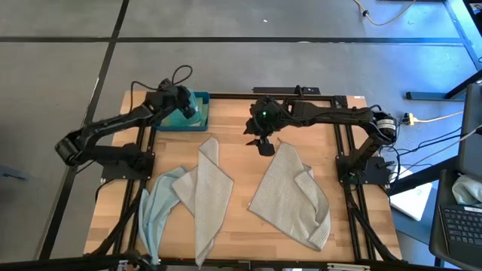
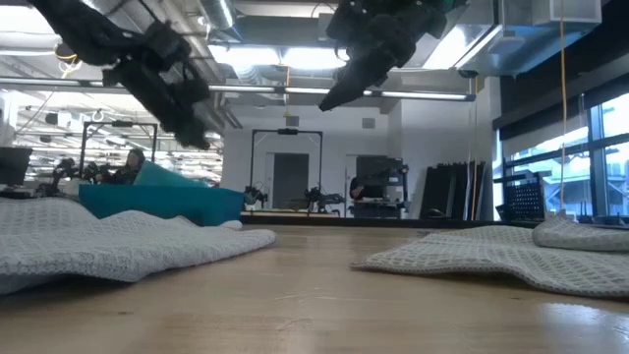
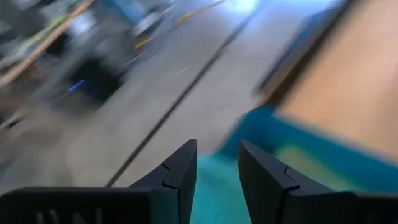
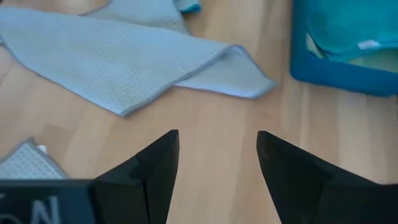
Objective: Fold microfiber towels
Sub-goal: Put the blue towel into the blue bin
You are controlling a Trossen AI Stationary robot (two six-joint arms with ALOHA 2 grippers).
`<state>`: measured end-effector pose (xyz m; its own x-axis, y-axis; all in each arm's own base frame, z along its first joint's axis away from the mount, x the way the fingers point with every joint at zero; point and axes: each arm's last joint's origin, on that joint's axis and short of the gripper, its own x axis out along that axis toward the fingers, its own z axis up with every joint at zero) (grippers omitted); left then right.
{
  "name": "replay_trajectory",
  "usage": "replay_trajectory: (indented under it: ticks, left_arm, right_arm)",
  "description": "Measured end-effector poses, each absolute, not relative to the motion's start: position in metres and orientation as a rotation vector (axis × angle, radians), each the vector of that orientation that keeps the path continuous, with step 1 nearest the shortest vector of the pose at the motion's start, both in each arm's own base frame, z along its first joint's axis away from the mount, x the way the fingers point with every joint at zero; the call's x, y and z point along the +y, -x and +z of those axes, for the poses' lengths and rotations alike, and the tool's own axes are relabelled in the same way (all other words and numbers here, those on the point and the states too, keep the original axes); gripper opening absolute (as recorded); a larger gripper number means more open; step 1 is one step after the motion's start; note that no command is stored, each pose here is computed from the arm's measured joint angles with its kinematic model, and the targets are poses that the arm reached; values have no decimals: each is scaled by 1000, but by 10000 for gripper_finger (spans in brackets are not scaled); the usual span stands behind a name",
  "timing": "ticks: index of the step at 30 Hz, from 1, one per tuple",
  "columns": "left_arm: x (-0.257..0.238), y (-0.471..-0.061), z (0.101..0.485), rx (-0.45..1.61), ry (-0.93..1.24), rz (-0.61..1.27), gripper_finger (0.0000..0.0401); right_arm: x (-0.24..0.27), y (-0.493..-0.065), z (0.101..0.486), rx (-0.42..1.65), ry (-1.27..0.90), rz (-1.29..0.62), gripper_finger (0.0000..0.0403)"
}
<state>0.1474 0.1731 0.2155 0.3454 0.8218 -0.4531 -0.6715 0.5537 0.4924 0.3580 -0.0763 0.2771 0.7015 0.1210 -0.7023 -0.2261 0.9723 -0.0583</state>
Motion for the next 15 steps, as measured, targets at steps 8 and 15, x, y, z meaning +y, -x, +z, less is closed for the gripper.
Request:
replay_trajectory:
  ticks: [8, 15]
  left_arm:
    - [202, -137, 168, 977, -90, 1145, 108]
    - [220, -132, 144, 1056, -45, 1185, 108]
  right_arm:
    - [-56, -359, 252, 776, 131, 234, 218]
    - [-51, -356, 241, 795, 111, 238, 218]
